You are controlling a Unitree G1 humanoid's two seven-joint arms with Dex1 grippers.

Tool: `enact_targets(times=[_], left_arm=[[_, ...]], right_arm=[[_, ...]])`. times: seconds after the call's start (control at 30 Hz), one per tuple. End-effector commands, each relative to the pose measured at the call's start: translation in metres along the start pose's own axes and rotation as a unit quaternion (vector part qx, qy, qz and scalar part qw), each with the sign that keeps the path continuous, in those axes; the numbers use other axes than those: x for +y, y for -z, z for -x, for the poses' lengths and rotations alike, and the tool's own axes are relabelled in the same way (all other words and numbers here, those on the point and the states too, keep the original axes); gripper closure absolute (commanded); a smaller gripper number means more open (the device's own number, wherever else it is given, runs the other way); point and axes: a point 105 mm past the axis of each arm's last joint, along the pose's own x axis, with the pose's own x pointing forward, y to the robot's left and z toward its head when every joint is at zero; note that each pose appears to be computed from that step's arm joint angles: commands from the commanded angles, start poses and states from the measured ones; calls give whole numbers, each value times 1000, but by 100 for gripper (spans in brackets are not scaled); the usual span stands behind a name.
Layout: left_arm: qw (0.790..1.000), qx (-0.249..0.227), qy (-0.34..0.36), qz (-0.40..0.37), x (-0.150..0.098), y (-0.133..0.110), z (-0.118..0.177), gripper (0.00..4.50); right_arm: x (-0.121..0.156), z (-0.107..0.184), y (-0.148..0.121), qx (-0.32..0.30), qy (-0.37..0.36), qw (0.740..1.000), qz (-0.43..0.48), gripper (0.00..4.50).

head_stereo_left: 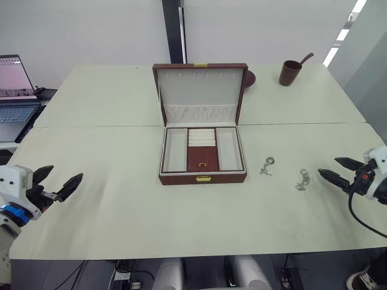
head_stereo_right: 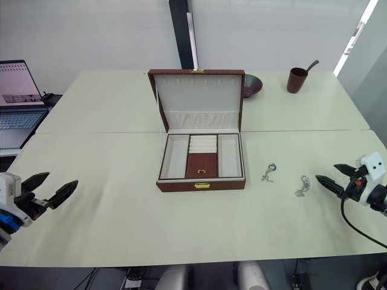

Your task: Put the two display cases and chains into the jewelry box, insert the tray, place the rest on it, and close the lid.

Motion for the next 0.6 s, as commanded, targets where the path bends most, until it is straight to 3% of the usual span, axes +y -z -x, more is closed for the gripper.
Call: enact_targets(times=[0.03, 0.43, 0.6], left_arm=[[1000, -21, -15, -13, 5, -10, 4, 0], [1000, -22, -14, -12, 1, -9, 5, 0], [998, -30, 40, -24, -26, -11, 4, 0]], right_arm=[[-8, 5, -3, -19, 22, 1000, 8, 5], [-10, 7, -4, -26, 29, 999, 6, 5], [4, 11, -14, -55, 26, 998, -9, 5]])
